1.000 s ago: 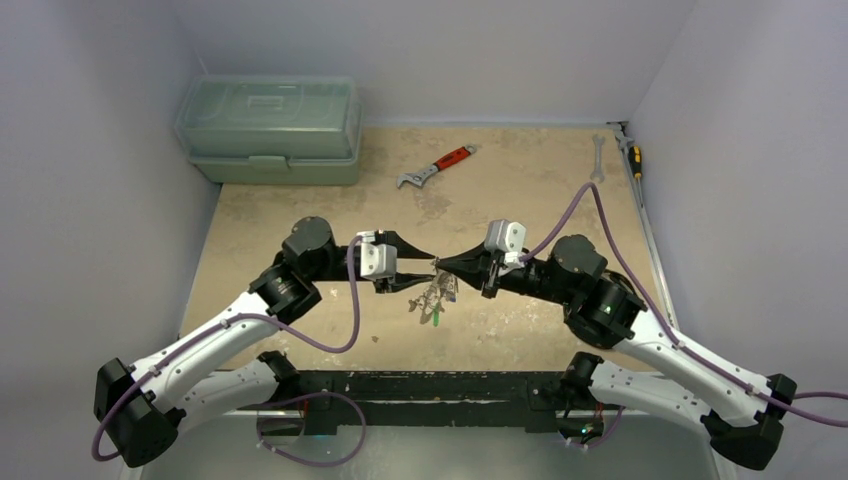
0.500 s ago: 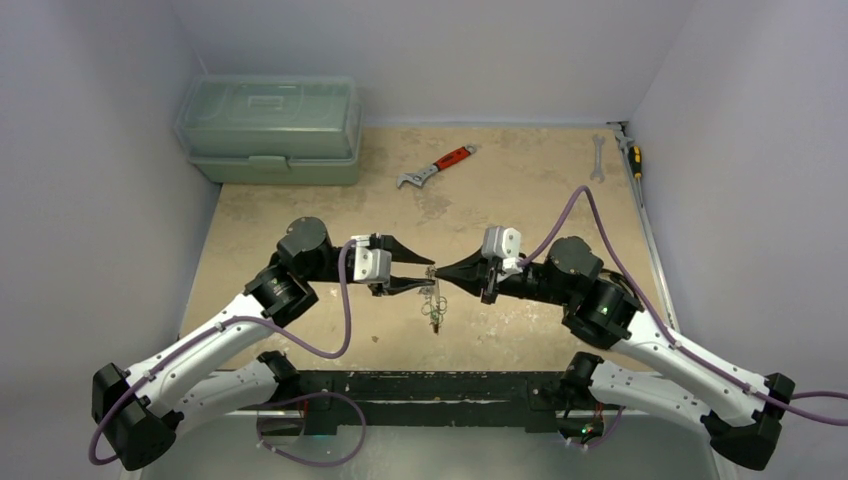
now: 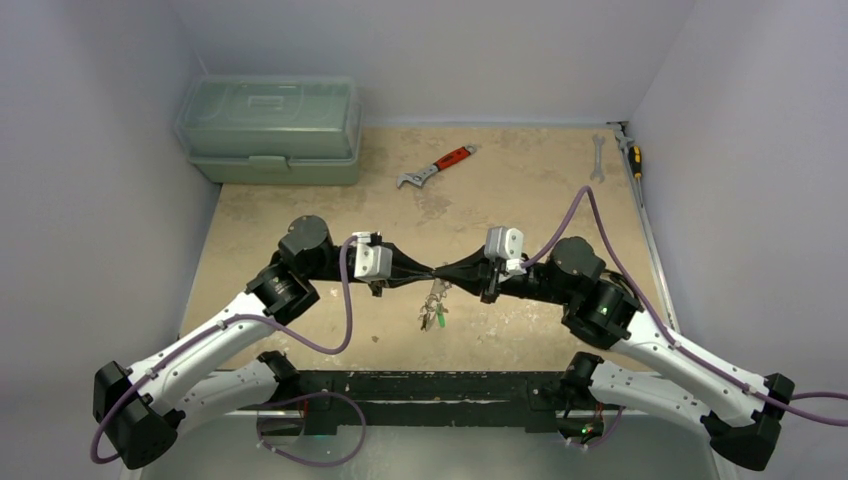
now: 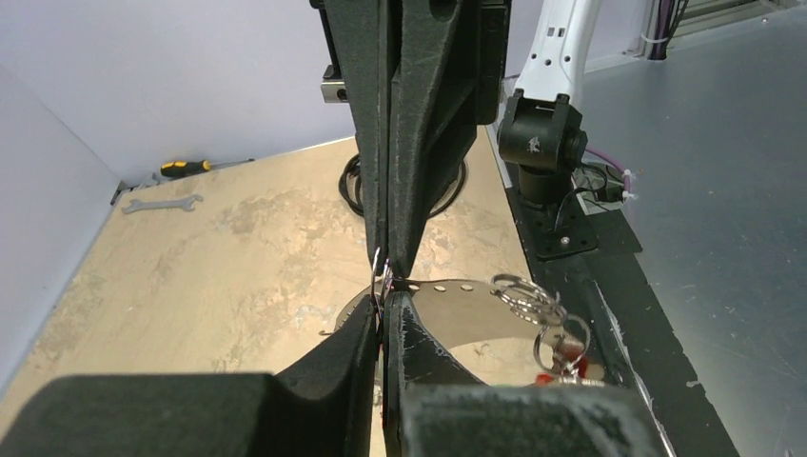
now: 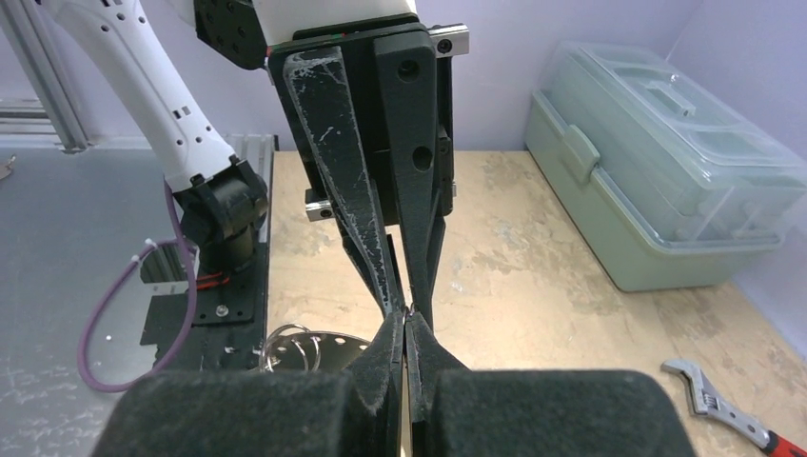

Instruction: Put the keys on the keyring

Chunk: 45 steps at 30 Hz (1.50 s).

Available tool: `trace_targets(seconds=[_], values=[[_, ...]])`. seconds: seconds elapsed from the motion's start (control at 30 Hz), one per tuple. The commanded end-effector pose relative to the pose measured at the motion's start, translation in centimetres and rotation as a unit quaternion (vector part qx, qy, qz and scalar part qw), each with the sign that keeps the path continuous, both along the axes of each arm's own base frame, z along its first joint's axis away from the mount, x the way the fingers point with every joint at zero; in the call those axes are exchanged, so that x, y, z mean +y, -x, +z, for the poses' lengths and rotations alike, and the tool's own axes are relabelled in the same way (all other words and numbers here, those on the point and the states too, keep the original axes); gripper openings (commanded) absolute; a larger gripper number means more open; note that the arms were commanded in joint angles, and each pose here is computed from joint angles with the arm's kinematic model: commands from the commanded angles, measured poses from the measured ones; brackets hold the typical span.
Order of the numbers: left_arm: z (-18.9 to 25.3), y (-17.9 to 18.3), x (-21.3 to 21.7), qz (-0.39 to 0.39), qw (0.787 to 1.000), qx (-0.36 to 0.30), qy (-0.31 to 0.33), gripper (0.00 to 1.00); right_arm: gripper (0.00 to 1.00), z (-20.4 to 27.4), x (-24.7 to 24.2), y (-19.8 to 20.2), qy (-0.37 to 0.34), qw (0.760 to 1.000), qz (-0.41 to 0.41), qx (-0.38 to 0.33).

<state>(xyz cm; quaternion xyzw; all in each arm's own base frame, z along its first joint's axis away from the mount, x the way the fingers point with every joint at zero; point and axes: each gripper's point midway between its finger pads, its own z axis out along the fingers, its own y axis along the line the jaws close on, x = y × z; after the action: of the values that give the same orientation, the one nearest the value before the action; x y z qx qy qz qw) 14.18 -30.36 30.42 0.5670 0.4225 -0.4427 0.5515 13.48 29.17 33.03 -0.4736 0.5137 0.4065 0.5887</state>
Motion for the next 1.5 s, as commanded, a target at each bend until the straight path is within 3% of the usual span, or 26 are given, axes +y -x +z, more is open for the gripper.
trace_targets(seconds=[0.0, 0.3, 0.5, 0.6, 0.8, 1.07, 1.47], values=[[2.9, 0.3, -0.1, -0.011, 0.999, -0.017, 0.033, 0.0, 0.0, 2.1, 0.5, 0.6, -0.041, 0.999, 0.019, -0.021], [2.8, -0.4, 0.1, 0.009, 0.999, -0.022, 0.027, 0.0, 0.01, 1.5, 0.1, 0.2, -0.037, 0.999, 0.003, -0.009], [2.2, -1.5, 0.2, 0.04, 0.999, -0.022, 0.012, 0.0, 0.36, 1.3, -1.2, -0.9, -0.004, 0.999, -0.045, 0.002], [1.8, -1.9, 0.2, 0.046, 0.999, -0.021, 0.005, 0.0, 0.46, 1.2, -2.2, -1.5, 0.023, 0.997, -0.076, 0.009], [1.3, -2.2, 0.0, 0.049, 0.999, -0.016, -0.002, 0.0, 0.5, 0.2, -3.6, -3.0, 0.091, 0.988, -0.126, 0.015], [1.0, -2.6, 0.1, 0.059, 0.998, -0.014, -0.009, 0.0, 0.5, -1.5, -2.6, -2.9, 0.166, 0.982, -0.086, 0.013], [0.7, -2.6, -0.1, 0.059, 0.998, -0.005, -0.014, 0.0, 0.46, -1.3, -1.0, -3.0, 0.17, 0.984, -0.055, 0.002]])
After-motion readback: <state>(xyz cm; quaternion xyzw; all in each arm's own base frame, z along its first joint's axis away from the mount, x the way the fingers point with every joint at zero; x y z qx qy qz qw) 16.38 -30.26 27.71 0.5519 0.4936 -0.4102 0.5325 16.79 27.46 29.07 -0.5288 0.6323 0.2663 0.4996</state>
